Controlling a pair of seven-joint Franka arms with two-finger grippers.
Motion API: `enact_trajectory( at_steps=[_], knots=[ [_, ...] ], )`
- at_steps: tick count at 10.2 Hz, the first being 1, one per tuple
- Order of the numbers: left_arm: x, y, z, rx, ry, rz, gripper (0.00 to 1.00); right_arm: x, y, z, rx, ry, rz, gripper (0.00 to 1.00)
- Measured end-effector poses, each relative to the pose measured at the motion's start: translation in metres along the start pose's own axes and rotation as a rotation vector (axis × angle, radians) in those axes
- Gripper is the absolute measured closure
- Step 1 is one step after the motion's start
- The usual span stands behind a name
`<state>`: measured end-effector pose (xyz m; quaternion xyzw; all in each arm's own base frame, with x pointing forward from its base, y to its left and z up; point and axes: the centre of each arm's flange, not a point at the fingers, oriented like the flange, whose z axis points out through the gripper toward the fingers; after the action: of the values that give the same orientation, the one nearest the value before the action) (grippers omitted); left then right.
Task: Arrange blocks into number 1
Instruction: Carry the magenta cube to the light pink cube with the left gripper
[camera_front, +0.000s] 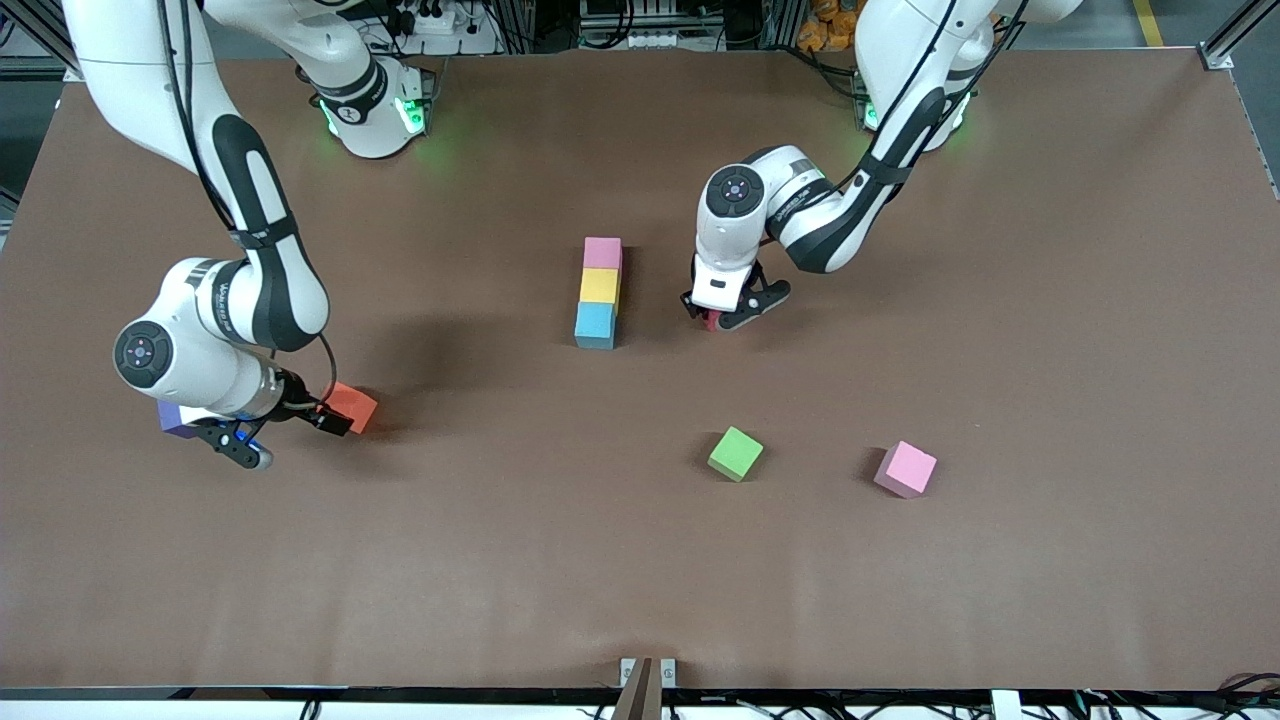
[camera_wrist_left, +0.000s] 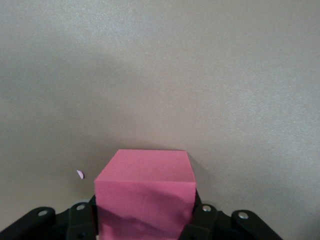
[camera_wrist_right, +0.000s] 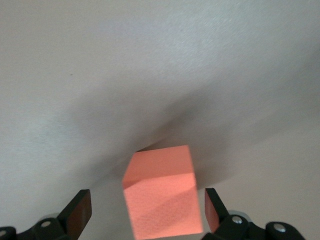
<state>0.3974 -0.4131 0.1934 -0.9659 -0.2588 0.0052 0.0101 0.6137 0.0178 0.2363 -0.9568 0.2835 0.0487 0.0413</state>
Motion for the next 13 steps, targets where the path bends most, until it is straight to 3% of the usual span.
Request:
enact_trajectory(
  at_steps=[3,5,10,13],
  knots=[
    [-0.016,0.011,-0.017,-0.034,0.003,0.031,0.38,-0.003,-0.004,0.011,0.002,-0.017,-0.004,0.00],
    [-0.048,0.018,-0.039,-0.040,0.002,0.086,0.39,-0.001,0.001,0.012,-0.003,-0.021,-0.040,0.00],
    [-0.159,0.023,-0.084,-0.041,-0.018,0.157,0.39,-0.001,0.004,0.010,-0.003,-0.022,-0.050,0.00],
    [-0.232,0.022,-0.090,-0.048,-0.051,0.265,0.39,-0.005,0.009,0.010,-0.001,-0.030,-0.092,0.00]
  ],
)
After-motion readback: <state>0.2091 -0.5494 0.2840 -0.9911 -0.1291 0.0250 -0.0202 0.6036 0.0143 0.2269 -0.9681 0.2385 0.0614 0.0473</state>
